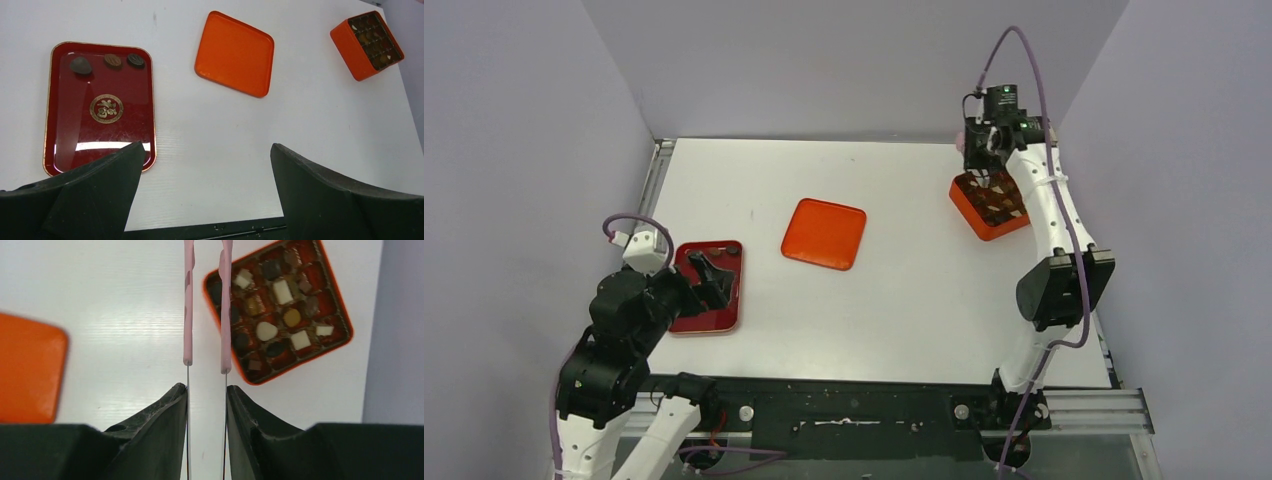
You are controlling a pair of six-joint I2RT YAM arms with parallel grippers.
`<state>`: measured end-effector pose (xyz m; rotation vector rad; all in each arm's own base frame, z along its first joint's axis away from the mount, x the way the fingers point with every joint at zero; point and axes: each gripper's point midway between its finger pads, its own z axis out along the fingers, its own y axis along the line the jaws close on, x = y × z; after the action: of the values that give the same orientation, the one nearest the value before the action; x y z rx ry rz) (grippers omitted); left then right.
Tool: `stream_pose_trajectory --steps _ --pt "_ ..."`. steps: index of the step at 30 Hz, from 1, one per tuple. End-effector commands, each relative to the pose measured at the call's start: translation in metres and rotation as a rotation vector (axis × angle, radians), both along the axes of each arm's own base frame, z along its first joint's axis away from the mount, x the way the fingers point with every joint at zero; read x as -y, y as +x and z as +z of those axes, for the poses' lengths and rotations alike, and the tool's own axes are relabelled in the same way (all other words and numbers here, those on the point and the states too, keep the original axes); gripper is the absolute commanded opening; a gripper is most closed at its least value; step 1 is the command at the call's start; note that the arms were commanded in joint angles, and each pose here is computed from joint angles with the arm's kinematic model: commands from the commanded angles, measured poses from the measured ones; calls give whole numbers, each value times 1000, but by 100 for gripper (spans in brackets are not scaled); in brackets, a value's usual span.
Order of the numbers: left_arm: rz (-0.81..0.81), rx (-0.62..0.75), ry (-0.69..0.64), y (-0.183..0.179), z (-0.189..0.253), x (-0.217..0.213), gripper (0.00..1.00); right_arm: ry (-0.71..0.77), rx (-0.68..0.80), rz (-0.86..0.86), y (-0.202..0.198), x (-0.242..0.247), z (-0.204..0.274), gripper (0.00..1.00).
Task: Pack the chocolate
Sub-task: Pick up the fake chocolate from the plate.
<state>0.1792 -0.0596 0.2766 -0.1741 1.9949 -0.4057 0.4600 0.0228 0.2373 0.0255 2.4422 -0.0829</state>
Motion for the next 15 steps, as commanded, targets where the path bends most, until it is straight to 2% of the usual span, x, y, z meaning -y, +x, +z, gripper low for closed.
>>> stream_pose_trajectory --steps 1,10,15 --pt "57 62 -43 -9 30 -9 97 31 128 109 -12 -56 43 32" --pt "103 117 -103 -23 59 -16 97 132 176 353 -45 -191 35 32" --pt "115 187 -126 -33 85 -21 97 209 189 532 -71 -285 19 33"
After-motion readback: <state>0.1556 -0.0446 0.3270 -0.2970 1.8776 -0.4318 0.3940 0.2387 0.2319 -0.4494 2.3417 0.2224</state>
